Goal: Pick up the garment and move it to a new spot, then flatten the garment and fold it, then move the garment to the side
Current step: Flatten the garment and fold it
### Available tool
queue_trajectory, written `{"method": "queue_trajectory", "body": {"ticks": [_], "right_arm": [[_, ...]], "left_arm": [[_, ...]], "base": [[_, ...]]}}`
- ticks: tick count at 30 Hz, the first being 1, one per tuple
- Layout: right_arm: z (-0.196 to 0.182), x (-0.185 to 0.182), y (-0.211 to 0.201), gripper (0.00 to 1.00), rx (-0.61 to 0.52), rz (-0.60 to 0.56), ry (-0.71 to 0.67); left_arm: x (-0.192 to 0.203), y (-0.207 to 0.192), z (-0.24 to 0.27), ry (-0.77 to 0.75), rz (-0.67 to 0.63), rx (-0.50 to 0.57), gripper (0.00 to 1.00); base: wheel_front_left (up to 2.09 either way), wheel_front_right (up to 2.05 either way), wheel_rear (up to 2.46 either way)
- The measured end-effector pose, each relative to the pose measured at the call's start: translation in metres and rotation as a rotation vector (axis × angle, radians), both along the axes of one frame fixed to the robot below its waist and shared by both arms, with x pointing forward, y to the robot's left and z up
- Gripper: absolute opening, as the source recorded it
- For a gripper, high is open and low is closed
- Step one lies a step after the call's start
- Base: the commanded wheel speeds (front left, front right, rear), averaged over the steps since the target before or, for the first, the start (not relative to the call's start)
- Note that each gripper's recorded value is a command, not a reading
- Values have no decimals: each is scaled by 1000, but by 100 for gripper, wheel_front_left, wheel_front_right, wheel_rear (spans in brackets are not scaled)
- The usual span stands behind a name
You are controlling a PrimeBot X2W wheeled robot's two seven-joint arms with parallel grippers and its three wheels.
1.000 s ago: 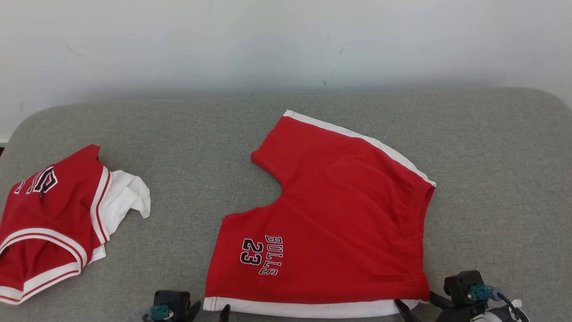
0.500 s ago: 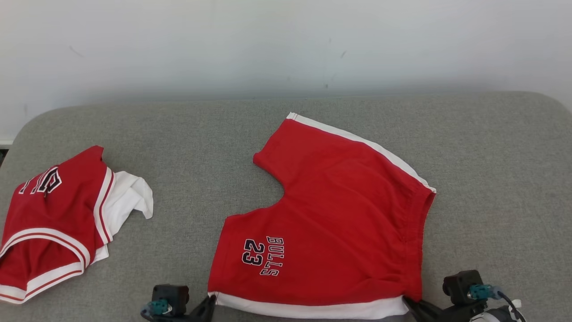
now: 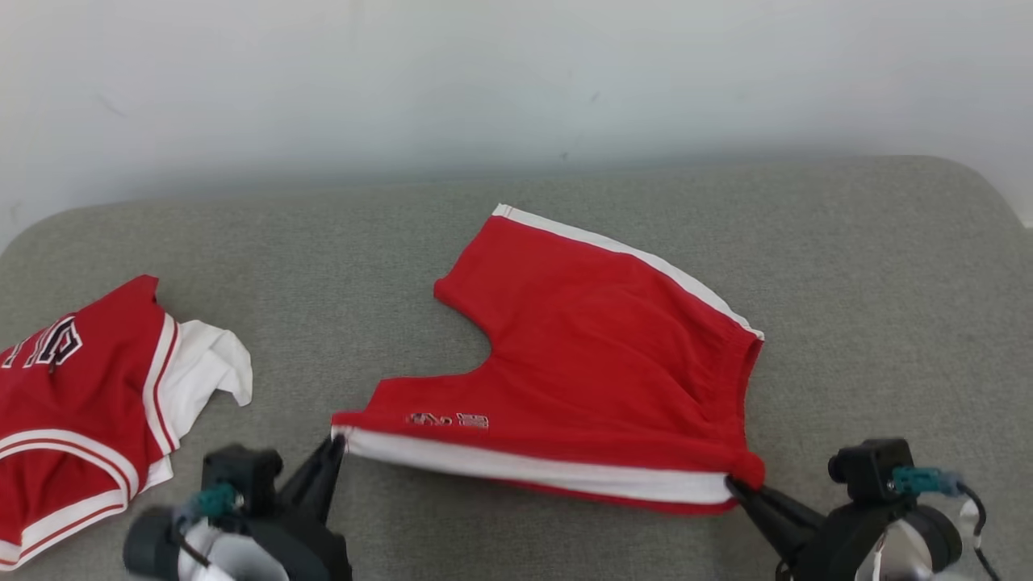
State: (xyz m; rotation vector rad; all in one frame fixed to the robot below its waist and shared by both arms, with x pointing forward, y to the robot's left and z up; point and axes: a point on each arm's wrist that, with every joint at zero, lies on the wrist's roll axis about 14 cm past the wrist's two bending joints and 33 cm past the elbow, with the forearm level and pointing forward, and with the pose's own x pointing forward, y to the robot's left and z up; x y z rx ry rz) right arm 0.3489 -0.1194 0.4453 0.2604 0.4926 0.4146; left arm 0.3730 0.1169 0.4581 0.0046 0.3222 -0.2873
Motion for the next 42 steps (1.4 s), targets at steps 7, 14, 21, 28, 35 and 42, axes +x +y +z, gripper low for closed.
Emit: {"method": "queue_trajectory", "body": {"ticks": [7, 14, 21, 28, 35, 42], "right_arm": [[31, 34, -5, 0, 42, -11, -57], [49, 75, -11, 0, 105, -45, -62], [49, 113, -17, 0, 229, -104, -11], [33, 149, -30, 0, 268, -165, 42], [17, 167, -35, 0, 266, -194, 77], [-6, 178, -32, 0, 256, -196, 126]], "left_arm": [[45, -17, 41, -83, -96, 15, 0], [104, -29, 76, -115, -154, 45, 0], [167, -40, 77, -49, -184, 107, 0], [221, -59, 49, 65, -219, 160, 0], [245, -73, 26, 126, -263, 196, 0], [266, -83, -5, 184, -284, 223, 0]], "base": [[0, 0, 0], [0, 0, 0], [0, 0, 0], [0, 0, 0], [0, 0, 0], [0, 0, 0]]}}
